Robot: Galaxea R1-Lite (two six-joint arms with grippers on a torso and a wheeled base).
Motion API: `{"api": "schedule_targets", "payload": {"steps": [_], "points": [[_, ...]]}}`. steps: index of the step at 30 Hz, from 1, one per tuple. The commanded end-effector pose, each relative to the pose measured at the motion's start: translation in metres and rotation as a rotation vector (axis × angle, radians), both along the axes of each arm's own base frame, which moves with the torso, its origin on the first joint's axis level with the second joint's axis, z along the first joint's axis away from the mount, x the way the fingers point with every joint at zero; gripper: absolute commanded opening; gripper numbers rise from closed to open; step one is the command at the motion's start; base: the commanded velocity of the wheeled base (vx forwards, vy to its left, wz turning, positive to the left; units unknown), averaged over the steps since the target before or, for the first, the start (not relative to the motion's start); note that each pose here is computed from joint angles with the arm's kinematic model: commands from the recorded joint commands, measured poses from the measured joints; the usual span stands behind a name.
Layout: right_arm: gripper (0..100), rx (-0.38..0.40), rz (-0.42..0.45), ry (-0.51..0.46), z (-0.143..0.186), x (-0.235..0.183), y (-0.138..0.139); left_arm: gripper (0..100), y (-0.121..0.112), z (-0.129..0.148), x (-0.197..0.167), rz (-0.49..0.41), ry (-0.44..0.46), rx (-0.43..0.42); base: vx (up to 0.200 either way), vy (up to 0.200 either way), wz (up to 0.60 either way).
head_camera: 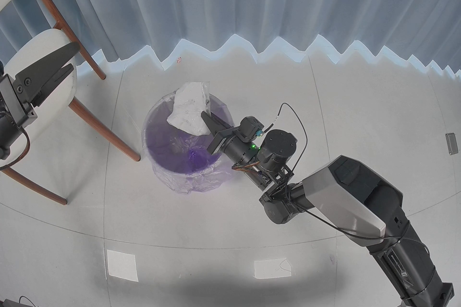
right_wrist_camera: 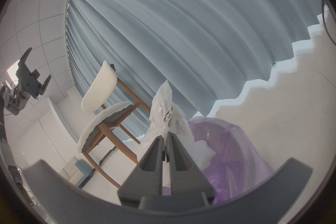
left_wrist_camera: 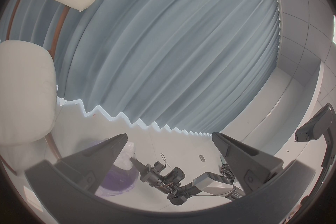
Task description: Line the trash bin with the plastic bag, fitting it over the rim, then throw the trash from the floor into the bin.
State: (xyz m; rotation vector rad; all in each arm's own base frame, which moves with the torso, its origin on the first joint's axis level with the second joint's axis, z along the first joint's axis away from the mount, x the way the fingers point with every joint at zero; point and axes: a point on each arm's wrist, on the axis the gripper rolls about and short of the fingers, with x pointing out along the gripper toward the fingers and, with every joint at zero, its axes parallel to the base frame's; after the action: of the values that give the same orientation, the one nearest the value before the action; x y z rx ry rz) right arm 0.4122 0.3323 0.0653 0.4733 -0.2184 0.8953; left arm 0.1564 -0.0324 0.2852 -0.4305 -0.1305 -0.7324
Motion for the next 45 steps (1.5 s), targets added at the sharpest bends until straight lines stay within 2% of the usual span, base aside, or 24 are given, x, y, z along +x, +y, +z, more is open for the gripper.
{"api": "schedule_targets", "payload": {"steps": [1,20,21,34,45], "points": [[0,-0.02,0.002,0.021,-0.016,0.001,0.002,100,-0.002,-0.001,0.0,-0.011,0.006,0.001,0.0,0.0,0.0],[0,-0.019,0.001,0.025,-0.014,-0.008,0.01,100,-0.002,0.0,0.0,-0.011,-0.003,-0.001,0.0,0.0,0.0],[100,-0.022,0.001,0.028,-0.016,-0.008,0.011,100,-0.002,0.0,0.0,-0.011,-0.003,-0.001,0.0,0.0,0.0],[100,-0.012,0.0,0.014,-0.008,-0.013,0.007,100,-0.002,0.001,-0.002,-0.011,-0.011,-0.002,0.0,0.0,0.0],[100,0.022,-0.008,-0.025,0.054,-0.035,-0.016,100,-0.001,0.002,-0.003,-0.013,-0.018,-0.002,0.0,0.0,0.0]]}}
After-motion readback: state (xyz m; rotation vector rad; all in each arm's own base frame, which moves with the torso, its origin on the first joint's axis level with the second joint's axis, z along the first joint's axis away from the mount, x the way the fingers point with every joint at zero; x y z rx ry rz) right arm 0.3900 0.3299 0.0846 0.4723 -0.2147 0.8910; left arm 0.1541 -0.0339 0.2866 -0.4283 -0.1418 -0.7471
